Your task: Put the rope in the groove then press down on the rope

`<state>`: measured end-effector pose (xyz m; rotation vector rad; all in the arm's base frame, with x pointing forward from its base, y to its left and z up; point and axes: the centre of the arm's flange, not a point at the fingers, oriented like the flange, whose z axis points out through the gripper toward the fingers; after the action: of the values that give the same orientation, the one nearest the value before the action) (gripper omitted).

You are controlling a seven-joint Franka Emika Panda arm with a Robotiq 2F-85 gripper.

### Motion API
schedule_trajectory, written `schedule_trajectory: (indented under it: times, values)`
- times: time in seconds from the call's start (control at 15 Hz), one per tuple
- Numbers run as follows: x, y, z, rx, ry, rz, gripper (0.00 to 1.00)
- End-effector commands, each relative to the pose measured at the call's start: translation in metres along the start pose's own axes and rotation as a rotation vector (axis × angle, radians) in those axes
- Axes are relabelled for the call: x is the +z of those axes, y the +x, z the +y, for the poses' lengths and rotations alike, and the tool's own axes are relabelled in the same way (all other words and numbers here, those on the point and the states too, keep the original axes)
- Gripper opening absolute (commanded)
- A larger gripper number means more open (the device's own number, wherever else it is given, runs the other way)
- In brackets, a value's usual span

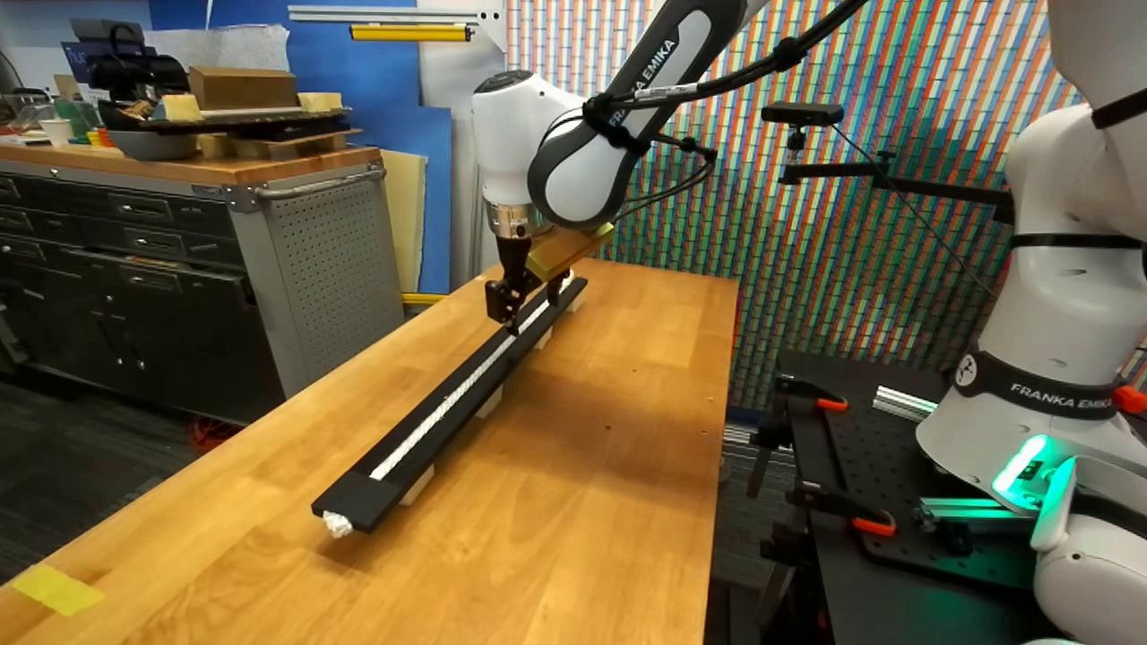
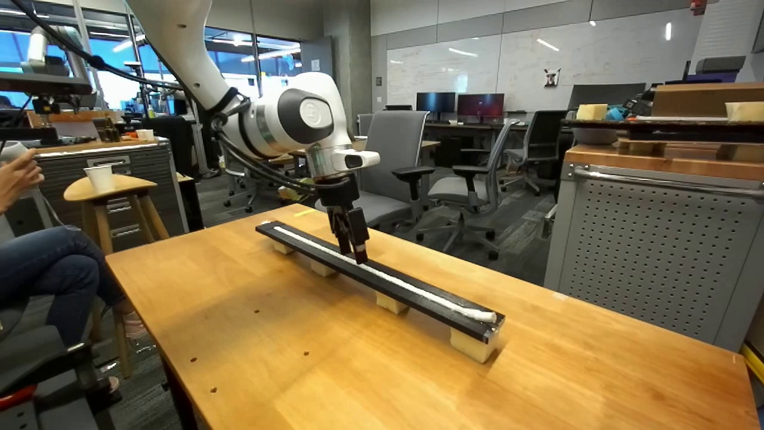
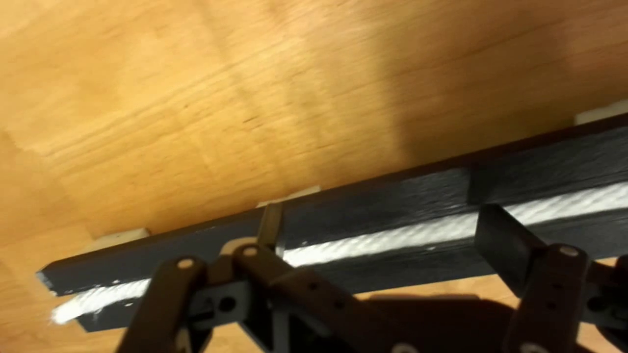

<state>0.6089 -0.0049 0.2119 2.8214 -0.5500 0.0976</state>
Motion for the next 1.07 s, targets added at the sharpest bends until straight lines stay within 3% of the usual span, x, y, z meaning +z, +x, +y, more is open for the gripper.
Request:
schedule_trajectory:
  times: [0.0,0.27,0.6,0.93,1.0]
  values:
    - [-0.011,0.026,0.041,0.024,-0.058,0.036,1.0]
    - [-0.012,0.055,0.073,0.031,-0.08,0.036,1.0]
    - [-0.011,0.089,0.102,0.031,-0.083,0.001,0.49]
    - [0.009,0.118,0.119,0.074,-0.124,-0.025,0.11]
    - [0.015,0.121,0.12,0.078,-0.129,-0.037,0.09]
